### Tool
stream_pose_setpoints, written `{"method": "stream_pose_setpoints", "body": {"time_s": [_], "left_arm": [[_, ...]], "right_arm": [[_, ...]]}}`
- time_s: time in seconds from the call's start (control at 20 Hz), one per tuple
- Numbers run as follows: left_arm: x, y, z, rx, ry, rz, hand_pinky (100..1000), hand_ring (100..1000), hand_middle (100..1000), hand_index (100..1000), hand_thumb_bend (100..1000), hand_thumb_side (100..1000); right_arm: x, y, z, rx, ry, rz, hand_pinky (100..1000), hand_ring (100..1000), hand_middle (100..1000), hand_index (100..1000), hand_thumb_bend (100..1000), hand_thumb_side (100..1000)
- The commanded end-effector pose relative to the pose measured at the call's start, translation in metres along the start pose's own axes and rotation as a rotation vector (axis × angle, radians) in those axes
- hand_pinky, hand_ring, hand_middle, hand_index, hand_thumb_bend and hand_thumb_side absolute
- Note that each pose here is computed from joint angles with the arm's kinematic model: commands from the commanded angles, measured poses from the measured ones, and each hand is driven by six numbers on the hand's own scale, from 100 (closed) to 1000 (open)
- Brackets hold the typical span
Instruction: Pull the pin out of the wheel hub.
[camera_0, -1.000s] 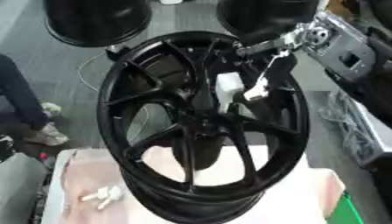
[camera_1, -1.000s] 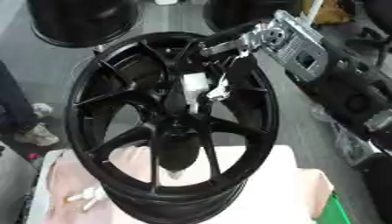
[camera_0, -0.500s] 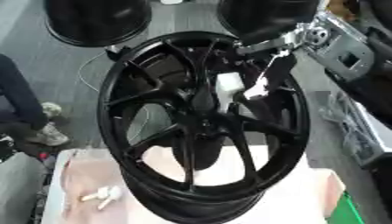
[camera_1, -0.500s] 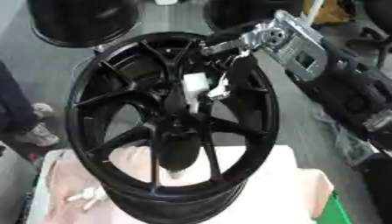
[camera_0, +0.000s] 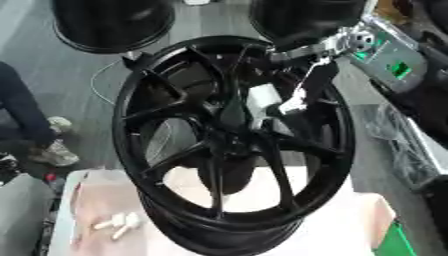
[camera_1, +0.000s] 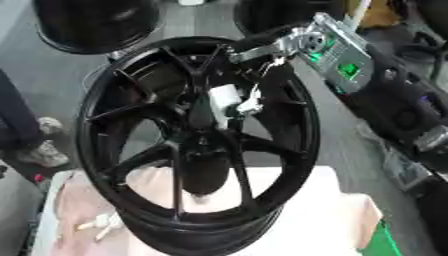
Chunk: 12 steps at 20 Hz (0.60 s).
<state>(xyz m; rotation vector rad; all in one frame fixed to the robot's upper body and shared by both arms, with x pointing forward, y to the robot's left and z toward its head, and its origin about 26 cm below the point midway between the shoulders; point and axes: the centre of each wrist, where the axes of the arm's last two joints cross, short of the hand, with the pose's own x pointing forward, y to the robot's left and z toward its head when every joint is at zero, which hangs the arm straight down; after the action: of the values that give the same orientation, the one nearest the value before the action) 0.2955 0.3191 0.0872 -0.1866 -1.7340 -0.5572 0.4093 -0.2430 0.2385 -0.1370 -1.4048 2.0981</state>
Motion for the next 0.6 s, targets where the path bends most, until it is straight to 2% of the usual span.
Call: {"method": "stream_pose_setpoints", "body": {"time_s": [0.05, 0.6], "left_arm": [[0.008, 0.003, -0.003, -0.009, -0.020, -0.020, 748, 520, 645, 768, 100, 1000], [0.008, 0.003, -0.003, -0.009, -0.018, -0.020, 748, 520, 646, 768, 100, 1000]], "right_arm": [[0.001, -0.009, 0.005, 0.017, -0.014, 0.041, 241, 315, 558, 682, 255, 464], [0.001, -0.008, 0.017, -0.003, 0.000, 0.038, 170, 281, 478, 602, 158, 346]]}}
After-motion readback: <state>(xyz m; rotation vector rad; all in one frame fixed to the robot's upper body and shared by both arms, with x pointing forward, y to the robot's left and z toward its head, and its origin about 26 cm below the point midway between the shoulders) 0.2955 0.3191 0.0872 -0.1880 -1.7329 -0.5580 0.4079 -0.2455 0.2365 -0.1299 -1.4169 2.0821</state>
